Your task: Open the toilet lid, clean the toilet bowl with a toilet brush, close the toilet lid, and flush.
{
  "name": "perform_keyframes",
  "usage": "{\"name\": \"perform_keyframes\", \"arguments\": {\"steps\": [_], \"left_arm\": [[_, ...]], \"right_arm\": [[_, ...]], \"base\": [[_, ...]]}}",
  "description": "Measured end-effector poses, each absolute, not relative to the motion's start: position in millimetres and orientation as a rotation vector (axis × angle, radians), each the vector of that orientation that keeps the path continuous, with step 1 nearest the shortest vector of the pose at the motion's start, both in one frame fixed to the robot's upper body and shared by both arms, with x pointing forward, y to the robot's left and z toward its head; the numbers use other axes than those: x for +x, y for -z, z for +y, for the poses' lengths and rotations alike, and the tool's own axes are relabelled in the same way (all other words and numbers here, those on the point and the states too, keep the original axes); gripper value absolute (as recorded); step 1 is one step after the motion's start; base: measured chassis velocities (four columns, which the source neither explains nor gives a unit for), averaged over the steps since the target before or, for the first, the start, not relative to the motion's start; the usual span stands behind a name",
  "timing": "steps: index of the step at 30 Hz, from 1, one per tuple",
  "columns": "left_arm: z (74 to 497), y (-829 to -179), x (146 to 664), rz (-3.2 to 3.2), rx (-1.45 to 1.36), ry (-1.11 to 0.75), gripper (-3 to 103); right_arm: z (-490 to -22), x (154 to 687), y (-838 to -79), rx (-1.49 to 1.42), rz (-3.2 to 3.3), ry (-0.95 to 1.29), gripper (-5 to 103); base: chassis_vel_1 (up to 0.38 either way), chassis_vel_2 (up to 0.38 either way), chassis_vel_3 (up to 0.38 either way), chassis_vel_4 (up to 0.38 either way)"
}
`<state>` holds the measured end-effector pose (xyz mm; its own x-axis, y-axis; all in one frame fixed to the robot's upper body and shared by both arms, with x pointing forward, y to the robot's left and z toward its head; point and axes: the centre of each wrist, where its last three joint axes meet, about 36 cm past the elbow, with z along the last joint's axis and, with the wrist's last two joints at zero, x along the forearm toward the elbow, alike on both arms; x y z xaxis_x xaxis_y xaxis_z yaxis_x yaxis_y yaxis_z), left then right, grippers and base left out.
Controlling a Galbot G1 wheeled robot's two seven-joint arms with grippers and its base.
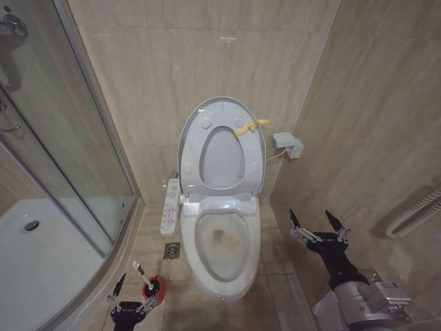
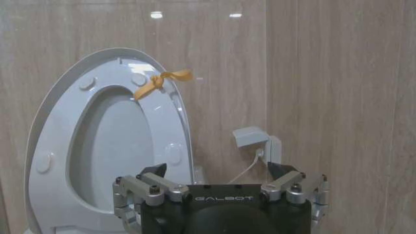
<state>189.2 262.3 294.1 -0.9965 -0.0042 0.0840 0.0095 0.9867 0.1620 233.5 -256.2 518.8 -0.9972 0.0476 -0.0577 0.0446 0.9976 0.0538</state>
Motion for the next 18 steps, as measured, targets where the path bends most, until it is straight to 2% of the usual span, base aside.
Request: {"name": "perform_keyframes", "arguments": {"steps": [9, 10, 18], "left_arm": [[285.5, -221.4, 201.3, -3.027, 0.127, 0.045, 96], [288.3, -214.6, 205.9, -3.033, 0.142, 0.013, 100], [309.3, -197.8, 245.5, -3.062, 0.155, -0.063, 99]], "right_arm": [[-256.2, 233.5, -518.8, 0.071, 3.081, -0.081, 100], [-256.2, 233.5, -518.9, 0.071, 3.081, -0.081, 100], [-256.2, 233.5, -518.9, 0.071, 3.081, -0.081, 100]], "base": [[0.0, 0.0, 0.0, 0.0], [0.0, 0.0, 0.0, 0.0], [0.0, 0.0, 0.0, 0.0]]}}
